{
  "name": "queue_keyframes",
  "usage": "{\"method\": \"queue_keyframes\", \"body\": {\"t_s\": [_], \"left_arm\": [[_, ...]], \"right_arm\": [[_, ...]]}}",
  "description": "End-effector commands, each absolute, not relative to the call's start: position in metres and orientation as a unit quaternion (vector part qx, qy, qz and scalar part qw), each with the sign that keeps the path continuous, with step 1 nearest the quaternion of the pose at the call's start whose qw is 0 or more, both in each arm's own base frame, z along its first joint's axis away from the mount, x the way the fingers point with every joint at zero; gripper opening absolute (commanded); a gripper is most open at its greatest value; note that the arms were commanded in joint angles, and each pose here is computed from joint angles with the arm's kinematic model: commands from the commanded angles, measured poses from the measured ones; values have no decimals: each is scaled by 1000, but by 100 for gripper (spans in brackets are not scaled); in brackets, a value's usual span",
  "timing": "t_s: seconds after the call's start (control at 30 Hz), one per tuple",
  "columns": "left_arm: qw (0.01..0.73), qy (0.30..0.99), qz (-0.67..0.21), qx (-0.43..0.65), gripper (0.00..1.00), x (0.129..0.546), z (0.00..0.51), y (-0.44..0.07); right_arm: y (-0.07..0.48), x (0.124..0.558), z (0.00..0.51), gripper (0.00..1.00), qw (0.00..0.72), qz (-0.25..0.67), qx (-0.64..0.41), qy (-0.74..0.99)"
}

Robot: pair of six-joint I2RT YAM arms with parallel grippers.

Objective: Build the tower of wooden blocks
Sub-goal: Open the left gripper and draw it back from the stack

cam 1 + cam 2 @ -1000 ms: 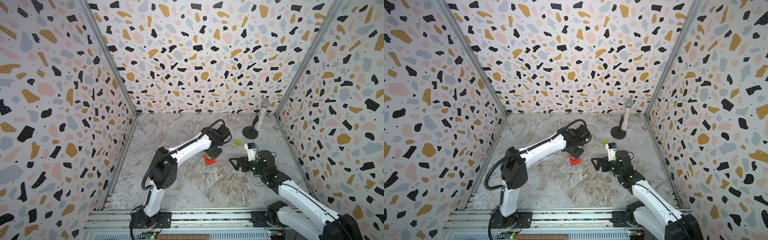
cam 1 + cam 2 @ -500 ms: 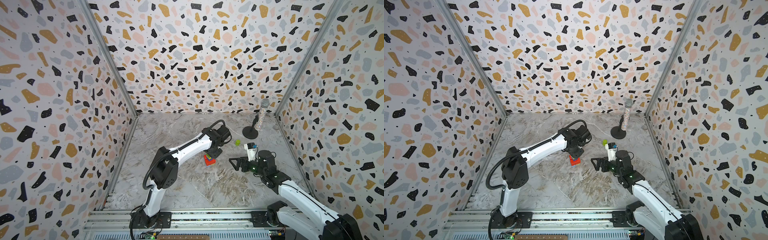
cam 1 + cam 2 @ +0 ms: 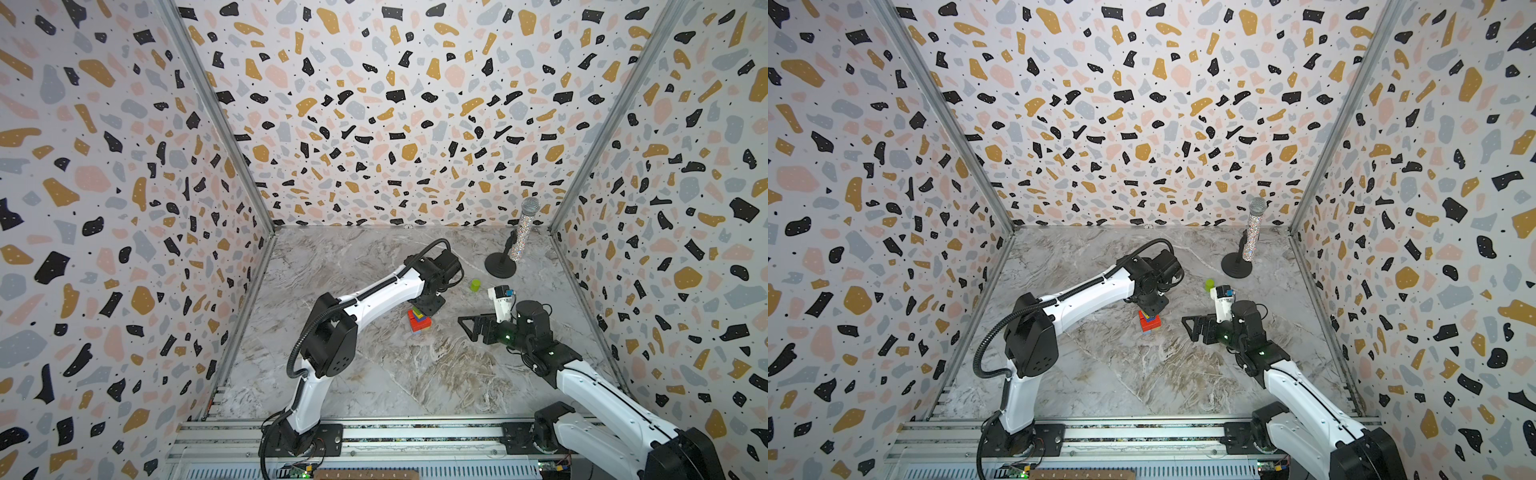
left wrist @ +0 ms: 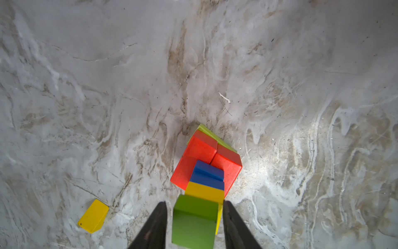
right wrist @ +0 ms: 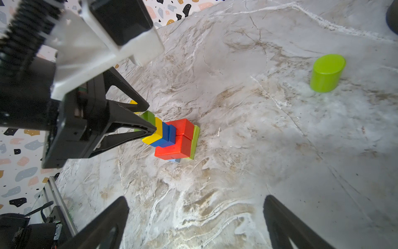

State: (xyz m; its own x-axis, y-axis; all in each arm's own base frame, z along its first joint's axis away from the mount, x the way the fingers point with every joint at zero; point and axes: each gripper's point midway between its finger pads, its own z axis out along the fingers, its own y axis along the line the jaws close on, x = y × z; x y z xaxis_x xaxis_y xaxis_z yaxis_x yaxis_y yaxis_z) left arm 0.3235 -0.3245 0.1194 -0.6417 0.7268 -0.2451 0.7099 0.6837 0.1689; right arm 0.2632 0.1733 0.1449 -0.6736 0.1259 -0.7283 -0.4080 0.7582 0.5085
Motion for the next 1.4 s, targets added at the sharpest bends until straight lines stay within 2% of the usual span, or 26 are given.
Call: {"method": "queue_keyframes", "body": {"t_s": [0.0, 0.13, 0.5, 0.67, 0.93, 1.17, 1.37], "left_arm": [[160, 905, 29, 393, 50, 330, 130, -326], [171, 906, 29, 387, 69, 332, 139, -324], [257, 904, 23, 342, 100, 332, 200, -305], [305, 915, 29, 262, 100, 334, 213, -277], [372, 918, -12, 136, 100, 333, 220, -239], [421, 905, -41, 45, 100, 329, 210, -200], [439, 898, -37, 13, 100, 319, 187, -176]], "right_arm": [[174, 264, 149, 99, 403, 342, -87, 844], [175, 262, 153, 99, 406, 347, -93, 840], [167, 267, 163, 99, 412, 318, -87, 849], [166, 273, 172, 96, 410, 306, -82, 855], [152, 306, 172, 92, 390, 223, -60, 892], [144, 343, 165, 82, 379, 154, -46, 911], [144, 375, 156, 82, 355, 107, -47, 928]]}}
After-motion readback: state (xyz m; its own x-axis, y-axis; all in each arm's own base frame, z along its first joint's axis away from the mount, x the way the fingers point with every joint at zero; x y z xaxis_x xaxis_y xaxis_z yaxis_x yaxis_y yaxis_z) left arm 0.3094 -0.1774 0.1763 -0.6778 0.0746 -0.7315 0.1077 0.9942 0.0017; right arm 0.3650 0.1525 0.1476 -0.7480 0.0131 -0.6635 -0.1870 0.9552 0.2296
